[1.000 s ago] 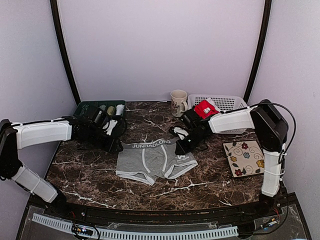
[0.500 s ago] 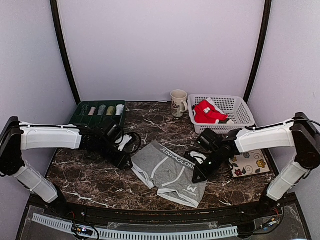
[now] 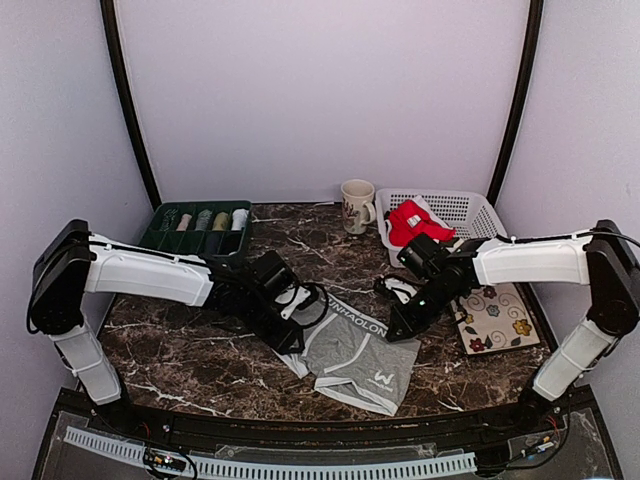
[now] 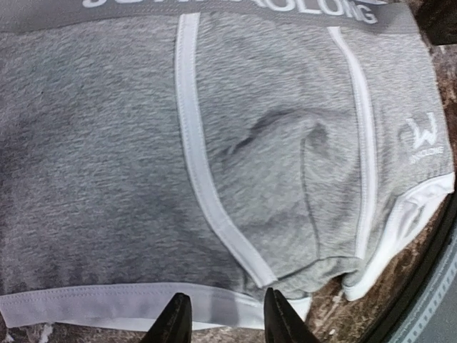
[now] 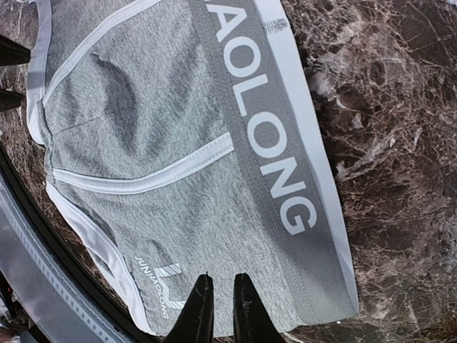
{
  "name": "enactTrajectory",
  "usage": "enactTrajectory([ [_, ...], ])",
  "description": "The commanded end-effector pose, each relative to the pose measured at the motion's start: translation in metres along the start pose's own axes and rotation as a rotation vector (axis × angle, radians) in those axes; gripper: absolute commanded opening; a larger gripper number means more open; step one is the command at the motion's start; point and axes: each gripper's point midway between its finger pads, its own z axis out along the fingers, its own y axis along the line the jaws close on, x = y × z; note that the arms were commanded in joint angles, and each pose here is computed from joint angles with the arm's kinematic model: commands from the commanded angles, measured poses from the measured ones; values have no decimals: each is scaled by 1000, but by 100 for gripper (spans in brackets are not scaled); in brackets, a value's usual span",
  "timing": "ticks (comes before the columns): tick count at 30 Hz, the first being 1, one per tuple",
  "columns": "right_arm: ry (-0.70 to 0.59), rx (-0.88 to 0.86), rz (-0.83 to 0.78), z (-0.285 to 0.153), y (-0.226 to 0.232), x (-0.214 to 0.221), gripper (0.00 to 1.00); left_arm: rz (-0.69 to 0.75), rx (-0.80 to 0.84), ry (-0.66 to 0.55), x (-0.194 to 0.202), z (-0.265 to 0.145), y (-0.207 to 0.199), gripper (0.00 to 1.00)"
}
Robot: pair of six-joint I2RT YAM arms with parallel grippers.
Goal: Roll the underwear
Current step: Rotate the underwear at the center of the board.
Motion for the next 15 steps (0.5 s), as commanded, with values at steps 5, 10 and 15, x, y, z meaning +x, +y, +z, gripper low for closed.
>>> enactTrajectory([
  [5, -4, -9, -29, -6, 3, -3, 11, -36, -113, 172, 49, 21, 51, 33],
  [10, -21, -79, -50, -11, 17, -6, 12, -60, -166, 167, 42, 13, 97, 30],
  [15, -38, -175, -97, -3, 47, -21, 12, -48, -207, 137, -17, 20, 145, 31],
])
